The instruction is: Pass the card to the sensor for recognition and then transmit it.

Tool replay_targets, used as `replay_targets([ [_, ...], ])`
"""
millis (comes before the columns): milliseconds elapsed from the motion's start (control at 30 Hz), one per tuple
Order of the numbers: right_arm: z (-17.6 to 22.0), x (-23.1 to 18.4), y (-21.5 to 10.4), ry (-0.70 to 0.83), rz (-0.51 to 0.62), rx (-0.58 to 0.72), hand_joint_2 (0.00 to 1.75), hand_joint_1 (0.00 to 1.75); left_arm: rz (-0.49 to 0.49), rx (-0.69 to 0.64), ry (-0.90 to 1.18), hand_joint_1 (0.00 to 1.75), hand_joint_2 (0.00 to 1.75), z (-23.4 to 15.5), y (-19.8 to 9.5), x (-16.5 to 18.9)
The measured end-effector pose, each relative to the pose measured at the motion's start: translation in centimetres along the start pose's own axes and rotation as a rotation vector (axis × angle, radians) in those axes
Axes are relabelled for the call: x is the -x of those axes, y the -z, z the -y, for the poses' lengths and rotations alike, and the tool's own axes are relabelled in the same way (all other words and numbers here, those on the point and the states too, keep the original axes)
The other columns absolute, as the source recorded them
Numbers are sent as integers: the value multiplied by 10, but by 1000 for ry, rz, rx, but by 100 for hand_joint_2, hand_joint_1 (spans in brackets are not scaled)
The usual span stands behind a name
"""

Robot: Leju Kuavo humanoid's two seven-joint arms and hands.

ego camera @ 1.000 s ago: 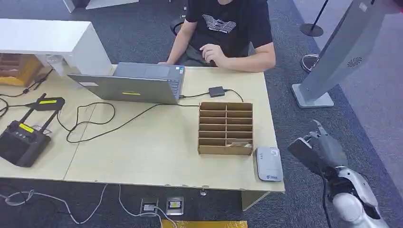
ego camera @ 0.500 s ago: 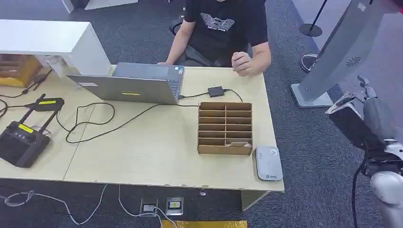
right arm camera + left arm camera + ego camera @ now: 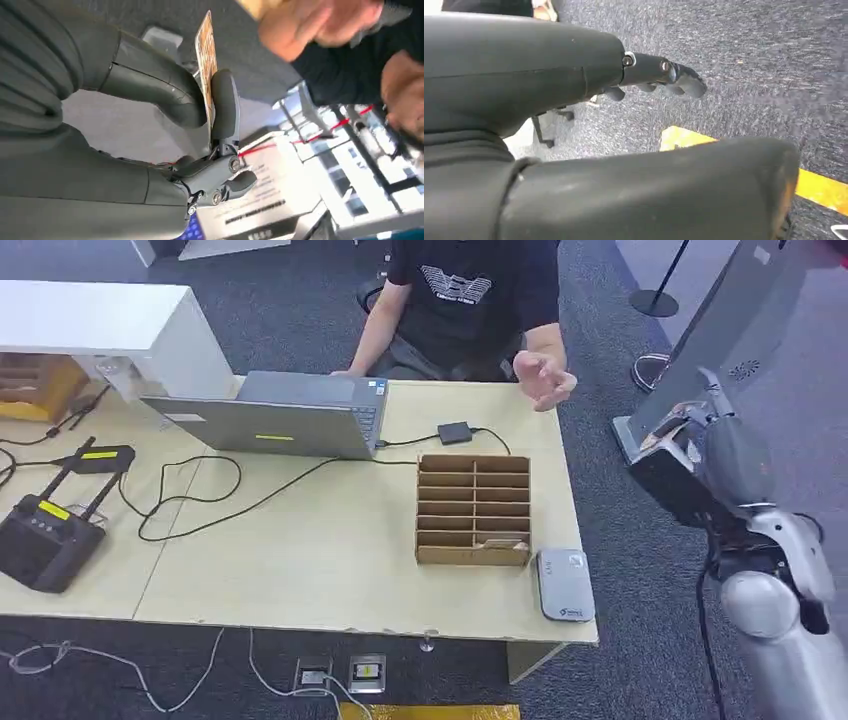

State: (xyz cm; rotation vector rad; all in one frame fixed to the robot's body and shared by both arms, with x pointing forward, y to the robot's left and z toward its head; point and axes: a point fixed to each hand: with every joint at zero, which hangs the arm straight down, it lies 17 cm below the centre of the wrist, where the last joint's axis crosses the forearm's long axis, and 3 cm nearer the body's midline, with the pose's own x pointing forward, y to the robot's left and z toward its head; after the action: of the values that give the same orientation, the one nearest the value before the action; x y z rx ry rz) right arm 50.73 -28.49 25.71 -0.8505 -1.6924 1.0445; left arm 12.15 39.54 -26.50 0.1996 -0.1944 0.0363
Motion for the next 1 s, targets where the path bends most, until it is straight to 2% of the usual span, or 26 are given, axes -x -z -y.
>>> replay_targets([
  [233, -38, -28, 42, 6, 36, -45, 175, 175, 16, 16, 33, 0, 0, 2, -1, -3],
  [467, -63, -38, 74, 10, 30, -96, 175, 175, 20, 22, 55, 0, 0, 1, -1, -3],
  [1000, -116, -24, 79, 30, -32, -186, 175, 175, 19, 18, 88, 0, 0, -3, 0, -1],
])
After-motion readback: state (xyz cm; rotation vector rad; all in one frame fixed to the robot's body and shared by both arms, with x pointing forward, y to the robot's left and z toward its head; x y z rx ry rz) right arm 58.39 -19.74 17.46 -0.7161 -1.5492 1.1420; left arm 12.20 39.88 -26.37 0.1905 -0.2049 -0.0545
